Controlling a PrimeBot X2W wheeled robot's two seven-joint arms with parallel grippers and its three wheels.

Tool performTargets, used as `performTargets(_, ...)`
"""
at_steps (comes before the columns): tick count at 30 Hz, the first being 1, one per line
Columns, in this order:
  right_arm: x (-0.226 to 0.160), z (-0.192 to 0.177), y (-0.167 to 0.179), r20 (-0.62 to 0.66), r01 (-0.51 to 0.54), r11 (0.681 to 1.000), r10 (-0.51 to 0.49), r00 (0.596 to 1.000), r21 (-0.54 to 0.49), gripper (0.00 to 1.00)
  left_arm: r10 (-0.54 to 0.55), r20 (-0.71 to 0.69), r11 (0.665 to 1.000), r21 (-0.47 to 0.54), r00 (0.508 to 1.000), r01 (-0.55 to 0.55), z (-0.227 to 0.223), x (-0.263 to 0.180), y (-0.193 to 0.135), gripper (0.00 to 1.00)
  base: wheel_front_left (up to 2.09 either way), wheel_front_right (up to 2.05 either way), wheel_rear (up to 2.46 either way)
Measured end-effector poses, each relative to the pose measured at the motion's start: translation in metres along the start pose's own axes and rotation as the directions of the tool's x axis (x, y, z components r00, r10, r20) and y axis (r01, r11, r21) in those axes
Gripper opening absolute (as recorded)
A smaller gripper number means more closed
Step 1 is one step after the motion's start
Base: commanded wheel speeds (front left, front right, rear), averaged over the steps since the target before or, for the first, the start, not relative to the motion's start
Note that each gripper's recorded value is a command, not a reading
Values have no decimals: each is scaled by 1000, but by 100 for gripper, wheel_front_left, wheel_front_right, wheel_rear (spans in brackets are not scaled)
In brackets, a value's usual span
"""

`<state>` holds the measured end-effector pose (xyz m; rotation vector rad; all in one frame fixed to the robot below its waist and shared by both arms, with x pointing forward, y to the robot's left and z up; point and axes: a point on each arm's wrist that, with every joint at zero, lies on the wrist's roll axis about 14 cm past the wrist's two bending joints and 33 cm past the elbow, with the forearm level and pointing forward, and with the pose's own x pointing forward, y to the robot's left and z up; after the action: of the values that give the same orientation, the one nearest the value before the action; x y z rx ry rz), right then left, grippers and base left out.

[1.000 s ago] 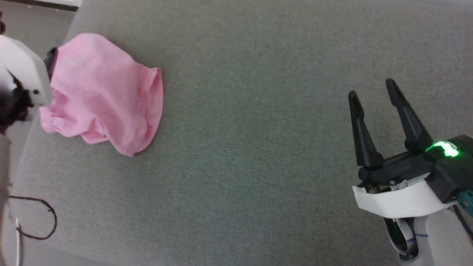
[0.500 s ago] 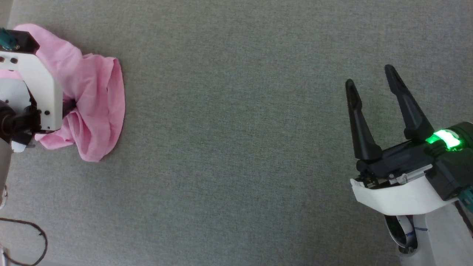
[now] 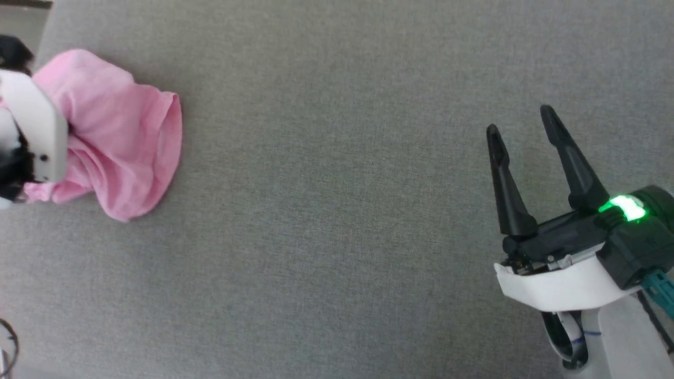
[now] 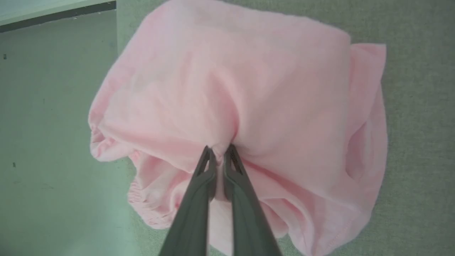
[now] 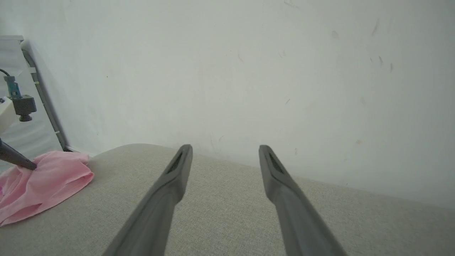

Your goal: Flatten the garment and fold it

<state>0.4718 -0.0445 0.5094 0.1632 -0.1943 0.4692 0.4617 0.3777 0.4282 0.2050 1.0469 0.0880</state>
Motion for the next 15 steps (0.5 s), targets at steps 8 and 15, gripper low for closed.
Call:
performTargets(8, -15, 27, 11, 30, 6, 1000, -6, 1000, -12, 100, -3, 325, 991, 128, 946, -41, 81, -81, 3, 0, 0, 0, 0)
performTargets(15, -26, 57, 14, 85, 25, 999, -22, 996, -35, 100, -162, 539, 951, 309, 827, -15, 144, -150, -58, 0, 0, 0, 0)
